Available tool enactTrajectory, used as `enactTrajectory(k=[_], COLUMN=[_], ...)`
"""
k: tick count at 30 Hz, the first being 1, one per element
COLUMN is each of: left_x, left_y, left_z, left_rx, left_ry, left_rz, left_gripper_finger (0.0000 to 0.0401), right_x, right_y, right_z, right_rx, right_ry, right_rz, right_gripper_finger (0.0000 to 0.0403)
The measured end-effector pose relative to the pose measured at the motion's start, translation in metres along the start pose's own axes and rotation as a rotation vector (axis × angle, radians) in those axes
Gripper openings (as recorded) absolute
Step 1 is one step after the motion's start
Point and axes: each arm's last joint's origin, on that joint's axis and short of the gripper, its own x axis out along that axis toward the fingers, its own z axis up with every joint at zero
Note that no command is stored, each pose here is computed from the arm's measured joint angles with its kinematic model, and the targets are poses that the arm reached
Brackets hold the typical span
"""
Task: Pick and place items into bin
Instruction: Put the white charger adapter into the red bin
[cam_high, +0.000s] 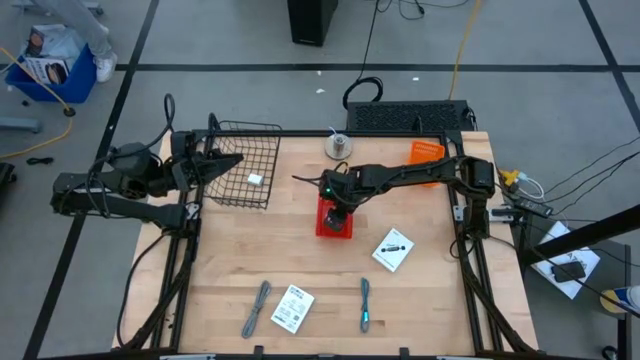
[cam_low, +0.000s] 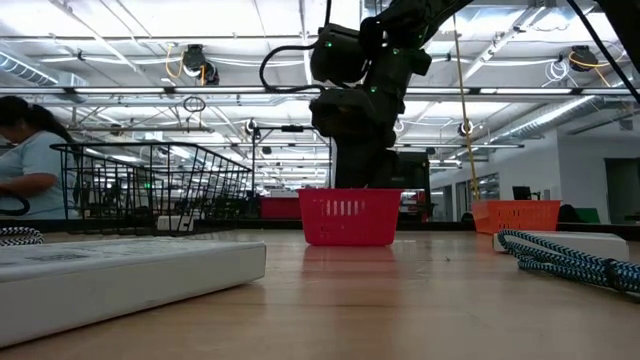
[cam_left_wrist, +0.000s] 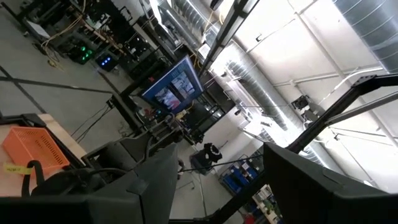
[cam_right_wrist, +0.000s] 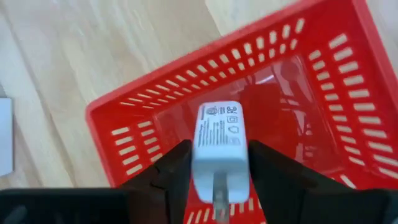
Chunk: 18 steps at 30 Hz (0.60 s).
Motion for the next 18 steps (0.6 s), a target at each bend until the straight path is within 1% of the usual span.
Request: enactTrajectory(k=[5,7,11,13,15,18], left_x=[0.000,0.000,0.000,-0.001,-0.004,-0.009], left_y=[0.000,0.000,0.001,0.004,0.008,0.015], left_z=[0.000,0.000,0.000,0.000,0.000,0.001], left_rx=[0.001,0.001,0.003,0.015,0.039,0.107], left_ry=[0.002,0.001,0.007,0.013,0.027,0.066], left_rz=[-0.001,-0.001,0.011,0.036,0.079,0.174], left_gripper_finger=[0.0239,0.0239,0.0239,0.0239,0.0239,0.0239], right_x=[0.000,-0.001,-0.014,-0.024,-0.036,-0.059], right_y=[0.000,0.001,0.005,0.008,0.010,0.015], right_z=[0.000,0.000,0.000,0.000,-0.002,-0.005], right_rx=[-0.018,-0.017,0.015,0.021,0.032,0.036], right_ry=[0.001,0.005,-0.007,-0.025,-0.035,-0.073], right_rz=[0.003,0.023,0.068,0.100,0.105,0.120], right_gripper_finger=[0.0147,0.0145,0.0147,0.0149,0.0150,0.0149])
